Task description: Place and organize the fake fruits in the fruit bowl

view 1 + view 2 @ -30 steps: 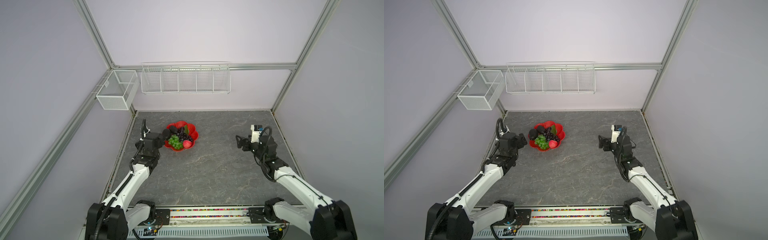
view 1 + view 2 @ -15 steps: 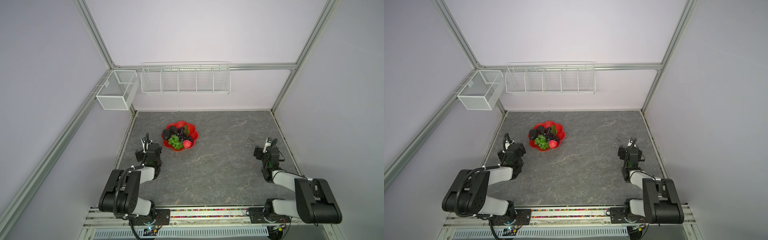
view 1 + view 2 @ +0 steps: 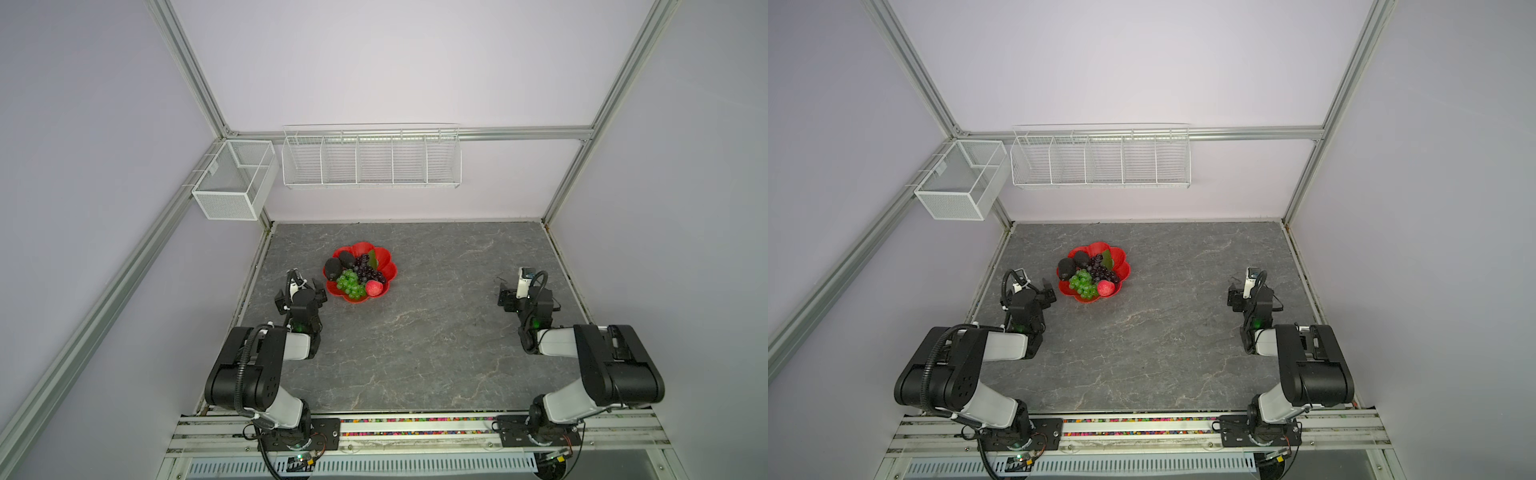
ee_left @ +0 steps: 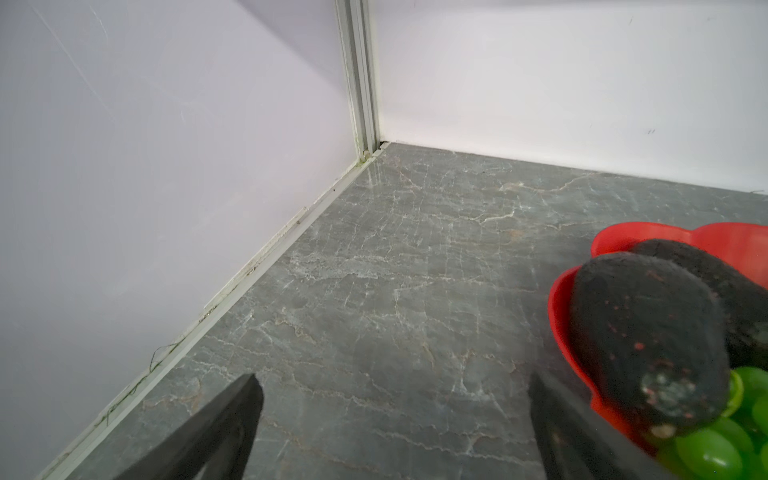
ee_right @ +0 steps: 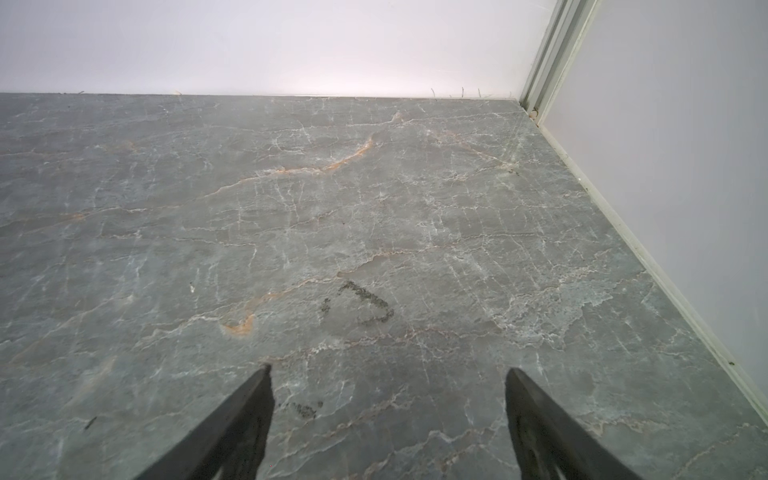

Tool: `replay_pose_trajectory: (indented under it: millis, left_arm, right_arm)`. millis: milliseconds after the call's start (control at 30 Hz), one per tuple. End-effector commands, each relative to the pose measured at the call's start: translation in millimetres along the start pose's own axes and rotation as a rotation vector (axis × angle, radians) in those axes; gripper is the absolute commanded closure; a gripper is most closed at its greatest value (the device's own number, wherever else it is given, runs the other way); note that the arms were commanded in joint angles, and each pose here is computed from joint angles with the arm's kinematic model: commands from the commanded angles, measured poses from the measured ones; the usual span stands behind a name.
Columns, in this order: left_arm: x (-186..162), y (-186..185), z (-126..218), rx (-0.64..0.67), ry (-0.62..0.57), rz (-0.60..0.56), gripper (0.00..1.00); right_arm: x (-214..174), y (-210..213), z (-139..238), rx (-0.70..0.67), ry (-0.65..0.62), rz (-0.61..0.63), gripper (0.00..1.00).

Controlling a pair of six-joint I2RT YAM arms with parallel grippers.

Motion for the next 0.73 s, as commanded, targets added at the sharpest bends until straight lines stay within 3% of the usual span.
replay_pose_trajectory:
  millis: [0, 700]
  left_arm:
    - [6.2, 0.4, -1.2, -0.006, -0.028, -0.004, 0.00]
    - [5.7, 0.3, -1.0, -0.005, -0.046, -0.001, 0.00]
  right_arm:
    - [6.6, 3.9, 0.7, 0.020, -0.023, 0.026, 0.12]
    - [6.9, 4.1, 0.2, 0.026, -0.020, 0.025, 0.12]
Point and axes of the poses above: each gripper's point midway between its finger pads, its own z axis back along the fingers, its own y axis along the line the jaws close on, x = y × z, the point moved 8 cm from there along z, back along the fingers, and after that the axes turned 12 degrees about -z, right-handed, at the moved point
